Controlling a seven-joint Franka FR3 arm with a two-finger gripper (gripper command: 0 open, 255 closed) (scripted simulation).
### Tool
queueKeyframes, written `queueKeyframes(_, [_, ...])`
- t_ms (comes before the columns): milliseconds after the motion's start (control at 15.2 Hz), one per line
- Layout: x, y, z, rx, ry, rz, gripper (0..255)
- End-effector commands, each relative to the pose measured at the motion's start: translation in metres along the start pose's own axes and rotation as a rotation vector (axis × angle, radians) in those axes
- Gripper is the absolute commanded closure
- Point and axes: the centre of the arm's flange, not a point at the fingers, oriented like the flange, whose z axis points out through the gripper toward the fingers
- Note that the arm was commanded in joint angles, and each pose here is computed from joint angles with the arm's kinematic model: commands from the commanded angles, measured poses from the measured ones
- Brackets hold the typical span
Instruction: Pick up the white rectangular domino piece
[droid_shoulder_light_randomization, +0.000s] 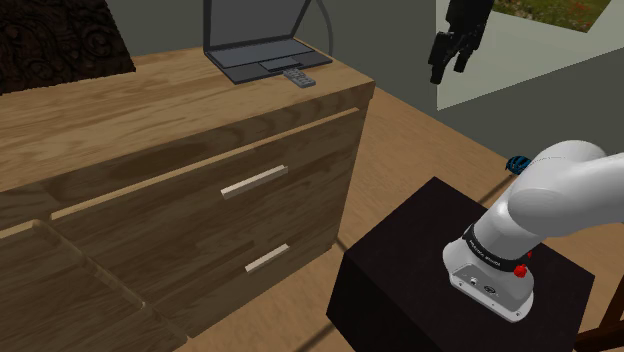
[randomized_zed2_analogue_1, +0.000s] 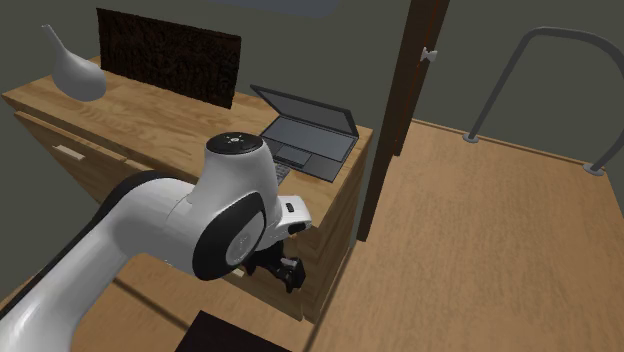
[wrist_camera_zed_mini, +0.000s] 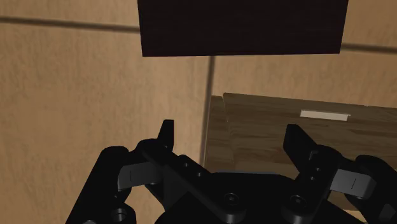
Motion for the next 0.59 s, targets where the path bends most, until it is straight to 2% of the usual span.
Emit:
queueKeyframes(0, [0.000,0.000,0.000,0.000,0.000,0.000,0])
queueKeyframes(528, [0.088,-0.050,0.006,0.023,0.022,0.009,0])
